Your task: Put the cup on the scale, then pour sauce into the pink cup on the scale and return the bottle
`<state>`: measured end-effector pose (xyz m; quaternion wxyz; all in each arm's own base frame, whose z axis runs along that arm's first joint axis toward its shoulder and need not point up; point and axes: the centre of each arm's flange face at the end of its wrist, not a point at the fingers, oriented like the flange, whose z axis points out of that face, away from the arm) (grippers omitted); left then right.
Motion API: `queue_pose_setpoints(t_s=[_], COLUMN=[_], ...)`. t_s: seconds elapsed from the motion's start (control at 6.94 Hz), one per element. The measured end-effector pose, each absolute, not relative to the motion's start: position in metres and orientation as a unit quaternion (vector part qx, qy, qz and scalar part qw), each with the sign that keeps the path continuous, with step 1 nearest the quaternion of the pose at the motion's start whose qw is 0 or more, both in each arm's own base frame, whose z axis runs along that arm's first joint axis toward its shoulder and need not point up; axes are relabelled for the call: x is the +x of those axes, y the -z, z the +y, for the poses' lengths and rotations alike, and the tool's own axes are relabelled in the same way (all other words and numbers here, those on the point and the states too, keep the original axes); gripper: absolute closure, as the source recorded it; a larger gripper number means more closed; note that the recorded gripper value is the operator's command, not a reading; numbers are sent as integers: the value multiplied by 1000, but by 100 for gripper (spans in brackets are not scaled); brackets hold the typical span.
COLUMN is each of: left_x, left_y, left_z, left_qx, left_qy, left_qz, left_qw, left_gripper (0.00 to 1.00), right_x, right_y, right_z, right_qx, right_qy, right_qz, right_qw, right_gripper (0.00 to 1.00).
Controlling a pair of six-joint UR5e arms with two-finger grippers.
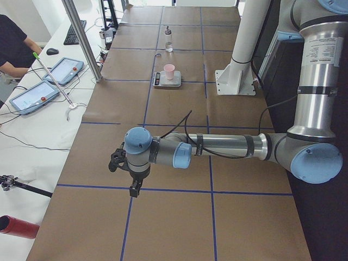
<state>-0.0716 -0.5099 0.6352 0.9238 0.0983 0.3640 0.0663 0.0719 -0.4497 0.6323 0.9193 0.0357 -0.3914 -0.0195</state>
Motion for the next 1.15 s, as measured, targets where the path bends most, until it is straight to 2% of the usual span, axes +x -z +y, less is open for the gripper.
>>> queue_pose_setpoints(t_s=[1.15], left_x=[-68], left_y=[-636], left_z=[-504], left_qx=[49], left_qy=[-45], left_qz=[379], left_qw=[923], left_gripper=[0], right_x=[76], right_y=[-632], right_z=[-448], right_qx=[37], right_qy=[15], right_qz=[-392], right_qw=[919], right_gripper=[0])
